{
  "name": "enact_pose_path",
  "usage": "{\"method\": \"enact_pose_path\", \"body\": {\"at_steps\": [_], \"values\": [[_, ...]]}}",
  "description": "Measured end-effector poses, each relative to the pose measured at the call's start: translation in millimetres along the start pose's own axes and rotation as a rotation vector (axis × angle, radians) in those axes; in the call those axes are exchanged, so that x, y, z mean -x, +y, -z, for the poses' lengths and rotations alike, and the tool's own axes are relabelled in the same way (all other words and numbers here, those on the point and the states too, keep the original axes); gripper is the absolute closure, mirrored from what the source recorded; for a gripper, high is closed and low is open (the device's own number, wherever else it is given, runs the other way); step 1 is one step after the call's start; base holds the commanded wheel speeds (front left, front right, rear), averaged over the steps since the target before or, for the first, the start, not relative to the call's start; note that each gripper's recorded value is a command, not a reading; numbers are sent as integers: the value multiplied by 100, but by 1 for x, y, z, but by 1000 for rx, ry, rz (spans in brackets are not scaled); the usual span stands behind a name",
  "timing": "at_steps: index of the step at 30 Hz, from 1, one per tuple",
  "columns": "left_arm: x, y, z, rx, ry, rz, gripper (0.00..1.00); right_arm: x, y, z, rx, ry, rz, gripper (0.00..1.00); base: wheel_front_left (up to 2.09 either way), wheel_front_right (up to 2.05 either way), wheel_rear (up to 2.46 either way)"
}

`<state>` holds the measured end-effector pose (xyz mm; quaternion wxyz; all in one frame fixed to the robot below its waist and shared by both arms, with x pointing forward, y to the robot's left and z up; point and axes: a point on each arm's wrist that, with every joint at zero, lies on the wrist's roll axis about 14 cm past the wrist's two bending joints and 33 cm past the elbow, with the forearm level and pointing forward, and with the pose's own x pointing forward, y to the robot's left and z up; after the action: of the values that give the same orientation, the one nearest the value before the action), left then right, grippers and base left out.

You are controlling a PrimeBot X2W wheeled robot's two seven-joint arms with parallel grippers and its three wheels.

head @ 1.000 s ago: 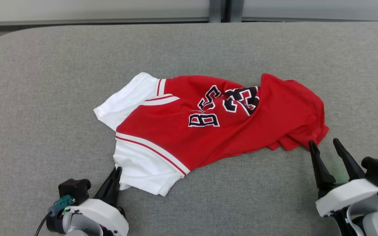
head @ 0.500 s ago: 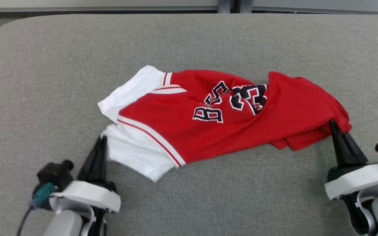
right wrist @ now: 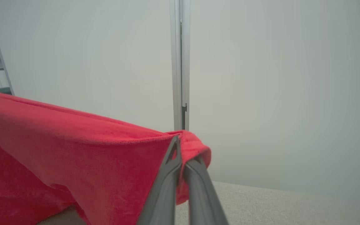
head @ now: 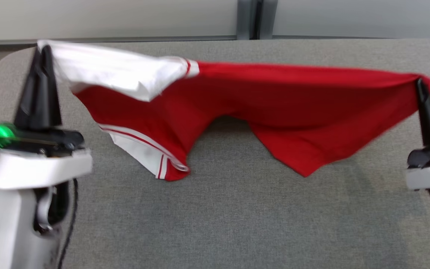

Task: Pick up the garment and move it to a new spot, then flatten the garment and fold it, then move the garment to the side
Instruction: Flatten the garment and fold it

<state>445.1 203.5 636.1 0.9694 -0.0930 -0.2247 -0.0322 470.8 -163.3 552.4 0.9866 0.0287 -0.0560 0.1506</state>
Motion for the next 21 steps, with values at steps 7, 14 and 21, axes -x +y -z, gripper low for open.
{"method": "enact_pose_path", "body": {"at_steps": [7,14,21], "values": [[-40,-25,-109,-78,-267,106,100,-1,-3,-103,147,-220,-28,100,0,0,0],[-51,-46,-158,-88,-335,164,100,13,-4,-158,197,-313,-24,100,0,0,0],[-71,-41,-127,-47,-230,158,100,1,-8,-160,171,-310,-26,100,0,0,0]]}}
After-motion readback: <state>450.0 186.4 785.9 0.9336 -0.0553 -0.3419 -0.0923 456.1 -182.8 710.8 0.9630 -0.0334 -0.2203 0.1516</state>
